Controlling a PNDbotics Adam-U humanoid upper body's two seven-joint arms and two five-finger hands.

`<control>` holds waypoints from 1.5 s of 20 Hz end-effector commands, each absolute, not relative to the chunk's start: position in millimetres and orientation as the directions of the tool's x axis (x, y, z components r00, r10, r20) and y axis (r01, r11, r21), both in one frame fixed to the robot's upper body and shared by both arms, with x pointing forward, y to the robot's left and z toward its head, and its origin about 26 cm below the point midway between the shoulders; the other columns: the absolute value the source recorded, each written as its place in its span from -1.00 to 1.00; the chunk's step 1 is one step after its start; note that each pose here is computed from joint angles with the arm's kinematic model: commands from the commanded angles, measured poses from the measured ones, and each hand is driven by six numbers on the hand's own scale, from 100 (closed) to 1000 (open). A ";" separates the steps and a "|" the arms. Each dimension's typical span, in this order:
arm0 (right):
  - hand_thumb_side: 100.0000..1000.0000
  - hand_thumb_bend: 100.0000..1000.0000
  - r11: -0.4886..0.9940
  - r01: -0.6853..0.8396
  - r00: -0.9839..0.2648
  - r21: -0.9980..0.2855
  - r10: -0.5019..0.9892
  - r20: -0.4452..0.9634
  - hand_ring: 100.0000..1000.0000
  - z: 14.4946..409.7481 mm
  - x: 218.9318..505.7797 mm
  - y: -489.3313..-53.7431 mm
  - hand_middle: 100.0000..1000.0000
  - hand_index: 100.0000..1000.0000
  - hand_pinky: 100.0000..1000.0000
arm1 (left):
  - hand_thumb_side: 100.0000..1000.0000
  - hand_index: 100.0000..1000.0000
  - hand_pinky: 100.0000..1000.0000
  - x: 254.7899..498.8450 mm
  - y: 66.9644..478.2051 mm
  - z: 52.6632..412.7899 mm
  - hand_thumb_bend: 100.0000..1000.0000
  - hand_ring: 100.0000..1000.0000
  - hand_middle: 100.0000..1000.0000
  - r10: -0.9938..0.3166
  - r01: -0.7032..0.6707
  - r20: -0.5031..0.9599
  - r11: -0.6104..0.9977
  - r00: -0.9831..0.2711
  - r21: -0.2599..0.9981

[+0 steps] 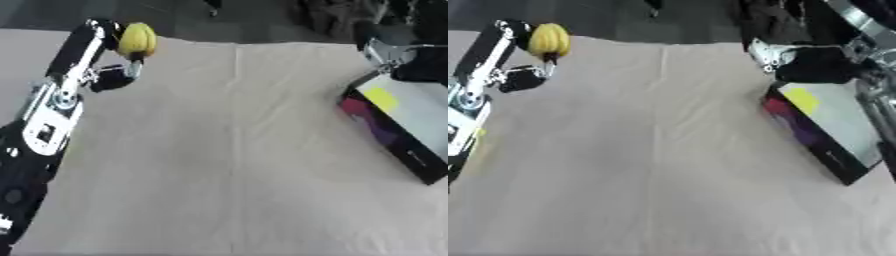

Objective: Pick up the objects with one hand, pass them to the other hand, and then place them into the box on the other side of the table.

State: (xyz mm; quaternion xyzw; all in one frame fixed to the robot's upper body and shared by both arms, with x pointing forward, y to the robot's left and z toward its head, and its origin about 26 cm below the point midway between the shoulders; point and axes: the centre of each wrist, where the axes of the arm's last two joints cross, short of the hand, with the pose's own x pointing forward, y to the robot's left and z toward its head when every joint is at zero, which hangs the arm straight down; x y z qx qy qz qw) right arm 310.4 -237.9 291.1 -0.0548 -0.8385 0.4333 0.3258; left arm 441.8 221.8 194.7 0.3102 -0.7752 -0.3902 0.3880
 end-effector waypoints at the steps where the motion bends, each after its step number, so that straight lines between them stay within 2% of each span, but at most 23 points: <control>1: -0.80 -1.00 0.577 -0.174 -0.792 -0.798 0.400 0.461 1.00 297.2 311.4 -233.8 1.00 0.94 1.00 | -0.79 0.10 0.17 438.5 212.9 202.6 -1.00 -0.07 -0.12 -0.761 -0.192 0.349 0.520 -0.547 0.832; 13: -1.00 -1.00 0.479 -0.184 -0.800 -0.858 0.434 0.414 1.00 291.4 326.0 -213.9 1.00 0.97 1.00 | -0.70 0.11 0.18 431.9 190.1 187.5 -1.00 -0.08 -0.13 -0.706 -0.135 0.383 0.558 -0.596 0.819; 30: -1.00 -1.00 0.358 -0.205 -0.829 -0.911 0.431 0.355 1.00 288.4 348.5 -187.6 1.00 1.00 0.99 | -0.64 0.11 0.18 425.4 163.3 181.1 -1.00 -0.08 -0.14 -0.607 -0.065 0.376 0.578 -0.701 0.813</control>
